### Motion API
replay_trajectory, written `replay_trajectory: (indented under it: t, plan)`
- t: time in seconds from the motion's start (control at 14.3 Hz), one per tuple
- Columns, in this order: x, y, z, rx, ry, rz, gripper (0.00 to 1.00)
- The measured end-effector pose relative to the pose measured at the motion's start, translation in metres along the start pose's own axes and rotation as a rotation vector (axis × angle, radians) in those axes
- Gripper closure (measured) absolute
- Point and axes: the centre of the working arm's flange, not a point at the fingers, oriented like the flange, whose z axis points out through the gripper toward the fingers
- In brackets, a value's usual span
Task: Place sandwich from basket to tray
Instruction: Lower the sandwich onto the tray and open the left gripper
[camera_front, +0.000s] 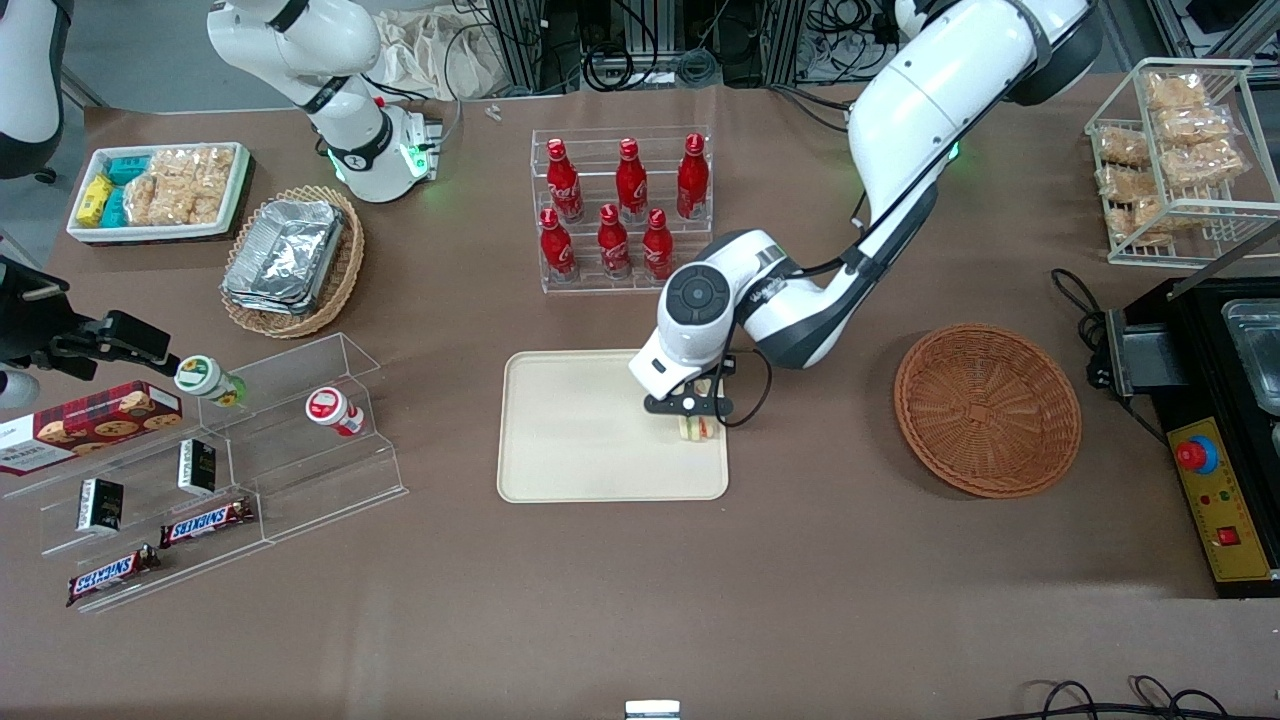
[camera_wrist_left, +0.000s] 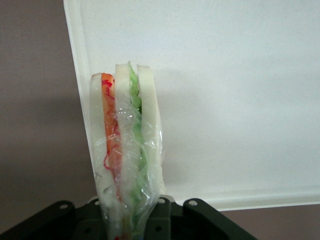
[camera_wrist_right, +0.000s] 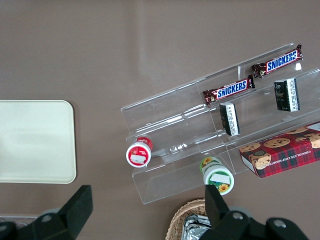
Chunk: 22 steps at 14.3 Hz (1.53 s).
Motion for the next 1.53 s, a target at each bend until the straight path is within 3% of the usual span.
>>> replay_trajectory:
  t: [0.14, 0.35, 0.77, 0.91, 1.12, 1.53]
  plan:
    - [0.007, -0.008, 0.006, 0.007, 0.002, -0.015, 0.83]
    - [0.012, -0.012, 0.010, 0.001, 0.010, -0.020, 0.74]
    - [0.011, -0.011, 0.013, -0.002, 0.008, -0.005, 0.15]
    - [0.011, -0.011, 0.013, -0.004, 0.010, -0.004, 0.00]
    - [0.021, -0.013, -0.014, -0.005, 0.038, -0.016, 0.00]
    - [0.023, -0.074, -0.167, 0.141, 0.078, -0.012, 0.00]
